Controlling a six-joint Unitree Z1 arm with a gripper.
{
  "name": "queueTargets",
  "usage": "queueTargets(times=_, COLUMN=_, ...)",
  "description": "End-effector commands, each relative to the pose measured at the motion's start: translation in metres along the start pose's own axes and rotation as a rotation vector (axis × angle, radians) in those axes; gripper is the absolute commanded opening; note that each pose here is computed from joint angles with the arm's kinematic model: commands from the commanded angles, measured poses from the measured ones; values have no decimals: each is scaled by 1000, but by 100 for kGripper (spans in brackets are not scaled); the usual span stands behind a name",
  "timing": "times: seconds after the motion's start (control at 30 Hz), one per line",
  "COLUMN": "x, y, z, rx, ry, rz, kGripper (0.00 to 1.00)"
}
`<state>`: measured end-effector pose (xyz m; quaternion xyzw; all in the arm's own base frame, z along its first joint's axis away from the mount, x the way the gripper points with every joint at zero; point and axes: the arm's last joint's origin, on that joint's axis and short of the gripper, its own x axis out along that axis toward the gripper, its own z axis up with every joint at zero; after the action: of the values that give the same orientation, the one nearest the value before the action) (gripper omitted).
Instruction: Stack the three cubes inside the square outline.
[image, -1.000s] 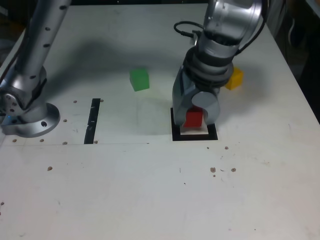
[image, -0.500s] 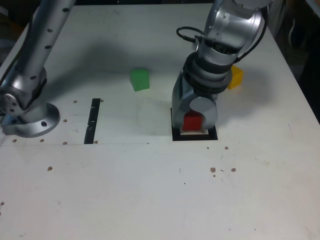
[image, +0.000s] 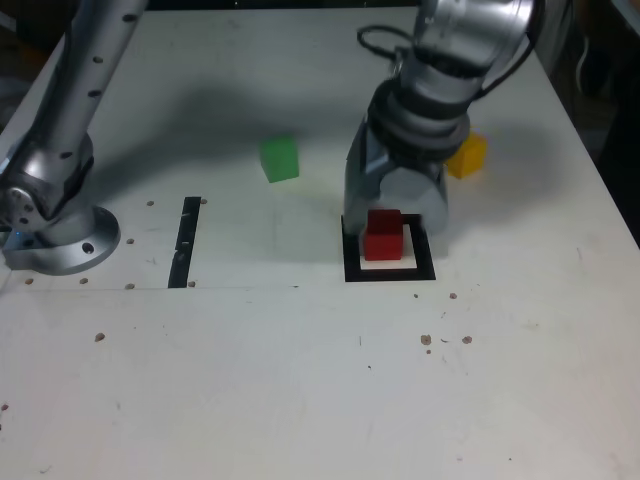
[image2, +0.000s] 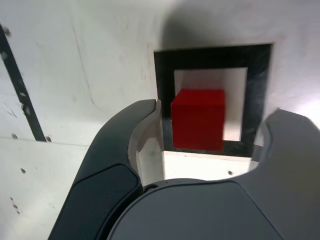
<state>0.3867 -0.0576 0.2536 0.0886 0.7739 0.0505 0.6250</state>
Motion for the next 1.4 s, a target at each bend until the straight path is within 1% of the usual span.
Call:
queueTargets(times=0.0, x=-14, y=8, z=-1, rx=43, ry=-45, rz=24, kGripper=99)
queueTargets(times=0.07, x=-21, y=17, z=1, rx=108, ry=-75, rz=50, kGripper=99)
queueTargets(times=0.13, x=-25, y=28, z=4, rx=177, ry=-94, rz=74, kGripper=100)
queueTargets(times=0.27, x=-26, y=50, z=8, rx=293, ry=-105, rz=123, kGripper=100)
queueTargets(times=0.4, x=-21, y=74, z=13, rx=406, ry=-96, rz=196, kGripper=99)
queueTargets(times=0.5, x=-13, y=91, z=19, rx=465, ry=-77, rz=244, kGripper=99)
queueTargets(times=0.57, x=-6, y=99, z=25, rx=501, ry=-65, rz=265, kGripper=99)
queueTargets(times=0.63, x=2, y=105, z=33, rx=545, ry=-52, rz=277, kGripper=99)
queueTargets(times=0.7, x=10, y=109, z=40, rx=591, ry=-38, rz=283, kGripper=99)
queueTargets(times=0.77, x=18, y=110, z=47, rx=635, ry=-32, rz=285, kGripper=99)
queueTargets(times=0.83, x=23, y=111, z=53, rx=668, ry=-35, rz=281, kGripper=98)
queueTargets(times=0.9, x=26, y=110, z=57, rx=686, ry=-48, rz=274, kGripper=96)
queueTargets(times=1.03, x=29, y=110, z=60, rx=726, ry=-57, rz=257, kGripper=90)
queueTargets(times=1.17, x=36, y=113, z=64, rx=770, ry=-47, rz=227, kGripper=87)
queueTargets(times=1.27, x=44, y=119, z=69, rx=786, ry=-38, rz=204, kGripper=84)
queueTargets(times=1.37, x=47, y=124, z=74, rx=798, ry=-35, rz=194, kGripper=79)
